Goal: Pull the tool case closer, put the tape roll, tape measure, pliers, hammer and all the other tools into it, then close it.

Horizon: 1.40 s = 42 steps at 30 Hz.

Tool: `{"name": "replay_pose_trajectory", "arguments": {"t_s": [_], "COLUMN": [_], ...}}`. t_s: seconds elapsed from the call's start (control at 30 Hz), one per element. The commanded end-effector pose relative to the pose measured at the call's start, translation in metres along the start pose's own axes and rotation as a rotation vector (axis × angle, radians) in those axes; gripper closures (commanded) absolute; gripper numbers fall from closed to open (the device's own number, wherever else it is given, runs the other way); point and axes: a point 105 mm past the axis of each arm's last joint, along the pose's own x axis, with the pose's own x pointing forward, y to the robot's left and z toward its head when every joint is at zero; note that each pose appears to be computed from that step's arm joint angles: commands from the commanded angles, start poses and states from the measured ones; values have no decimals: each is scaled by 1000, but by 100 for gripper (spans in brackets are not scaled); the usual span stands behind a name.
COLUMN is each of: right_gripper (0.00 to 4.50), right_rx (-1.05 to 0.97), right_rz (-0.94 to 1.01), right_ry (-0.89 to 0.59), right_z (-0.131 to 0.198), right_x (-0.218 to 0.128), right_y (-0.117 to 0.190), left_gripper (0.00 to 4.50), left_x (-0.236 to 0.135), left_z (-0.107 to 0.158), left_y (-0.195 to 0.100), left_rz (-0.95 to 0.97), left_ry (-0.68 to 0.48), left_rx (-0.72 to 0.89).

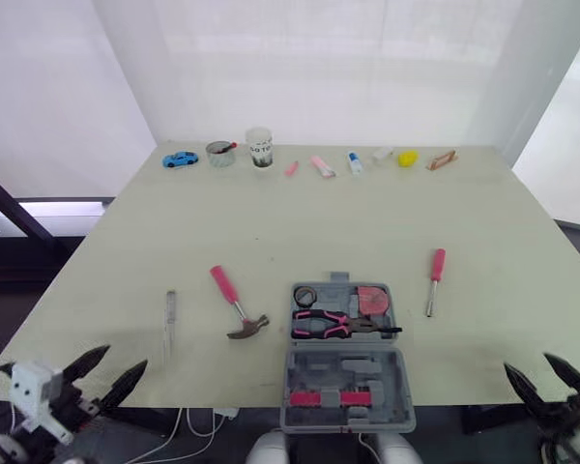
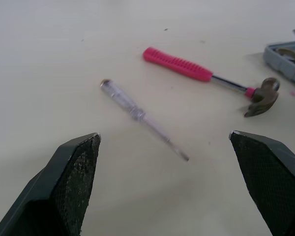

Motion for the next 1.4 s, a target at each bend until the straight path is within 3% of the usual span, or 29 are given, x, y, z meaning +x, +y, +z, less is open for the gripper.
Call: {"name": "replay_pose_trajectory", "arguments": {"t_s": [0.03,0.23,0.43,0.53,0.83,1.2,1.27,1.3,1.37,1.4], "right_gripper": [5,5,5,5,5,5,61,85,176,234], "right_rx": [-23,-1,-20,-54,-175,-281,-306,-323,-356,-371], "right_rz": [-51,-76,-25,99,263,471,514,546,603,634], "right_ry": [-37,-2,-22,-1,29,94,105,114,140,151], "right_z": [11,1,6,16,43,40,39,37,34,31], "right_x": [-18,-36,-23,-4,40,72,81,85,91,94], "right_y": [-13,-21,-18,5,32,50,54,57,64,68], "left_gripper": [0,0,0,0,0,0,0,25,79,128], "left_x": [-16,-24,-9,2,50,88,94,96,102,105], "left_z": [1,-6,3,5,28,40,36,33,32,31], "left_y": [11,10,3,-6,-42,-85,-92,-96,-100,-102], "left_rz": [75,85,30,-55,-322,-696,-779,-822,-871,-899], "left_ry": [0,28,7,23,22,59,92,107,121,133], "left_rx": [16,4,25,52,148,293,316,329,340,352]}}
